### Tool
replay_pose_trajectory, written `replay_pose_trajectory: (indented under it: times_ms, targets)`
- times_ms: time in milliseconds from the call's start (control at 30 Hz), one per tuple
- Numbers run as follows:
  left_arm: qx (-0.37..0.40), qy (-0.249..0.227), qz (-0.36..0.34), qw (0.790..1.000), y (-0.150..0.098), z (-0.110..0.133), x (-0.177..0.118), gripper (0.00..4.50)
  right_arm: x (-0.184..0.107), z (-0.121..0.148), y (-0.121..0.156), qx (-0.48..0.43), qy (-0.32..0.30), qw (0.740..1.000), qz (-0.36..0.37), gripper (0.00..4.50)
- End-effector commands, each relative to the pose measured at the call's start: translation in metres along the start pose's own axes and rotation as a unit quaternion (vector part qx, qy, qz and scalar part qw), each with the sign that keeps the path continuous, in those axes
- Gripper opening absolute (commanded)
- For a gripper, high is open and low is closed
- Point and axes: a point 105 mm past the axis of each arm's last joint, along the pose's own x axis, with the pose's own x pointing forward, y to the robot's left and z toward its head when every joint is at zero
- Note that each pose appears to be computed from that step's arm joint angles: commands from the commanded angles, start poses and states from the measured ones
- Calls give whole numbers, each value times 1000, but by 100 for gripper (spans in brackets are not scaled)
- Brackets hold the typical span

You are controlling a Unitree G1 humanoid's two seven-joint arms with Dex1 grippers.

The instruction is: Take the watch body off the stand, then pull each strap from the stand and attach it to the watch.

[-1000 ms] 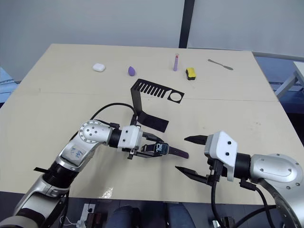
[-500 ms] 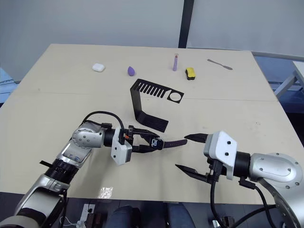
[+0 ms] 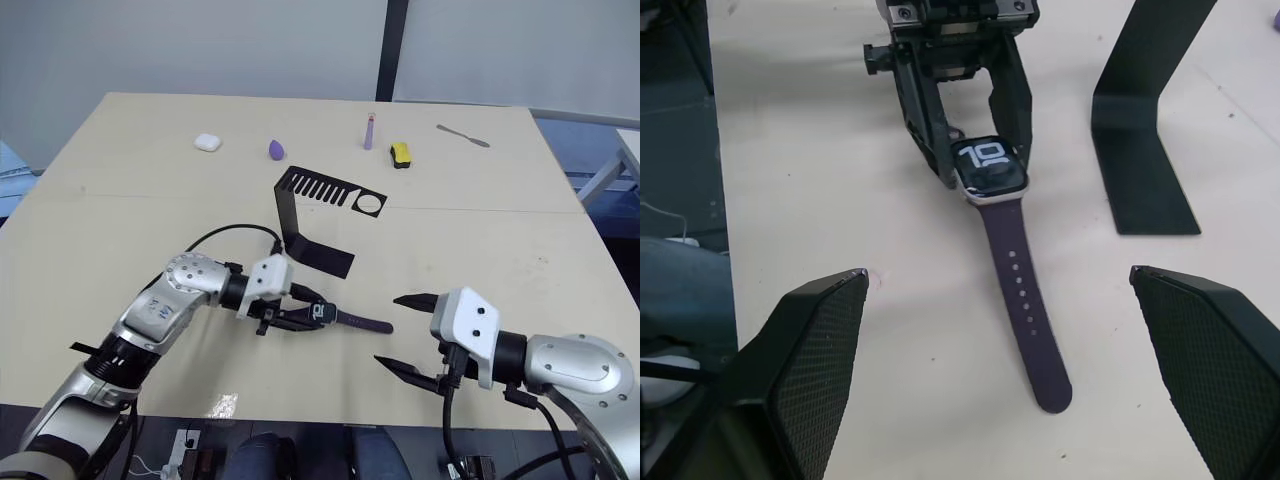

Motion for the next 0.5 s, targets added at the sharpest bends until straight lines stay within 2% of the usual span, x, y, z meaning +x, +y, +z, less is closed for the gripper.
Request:
replay_pose_trajectory:
  times_ms: [33,167,233,267,367,500]
  targets:
    - [28,42,-6,999,-5,-12,7,158,0,6,4,-22,-2,1000,2,445]
    - [10,56,4,998,-5,-20,10,158,-2,3,3,-22,5,1000,0,445]
    - [-4,49,12,999,-2,-20,5,260,-4,3,1,-23,6,1000,-1,450]
    - [-18,36,22,999,2,-17,0,290,-5,3,0,-23,7,1000,-2,450]
    - [-52,-11,26,998,1,-2,-24,439,-12,5,-4,-20,8,1000,-3,450]
    - [-64,-48,4,997,-14,14,-75,445,-28,8,-6,3,8,1000,9,450]
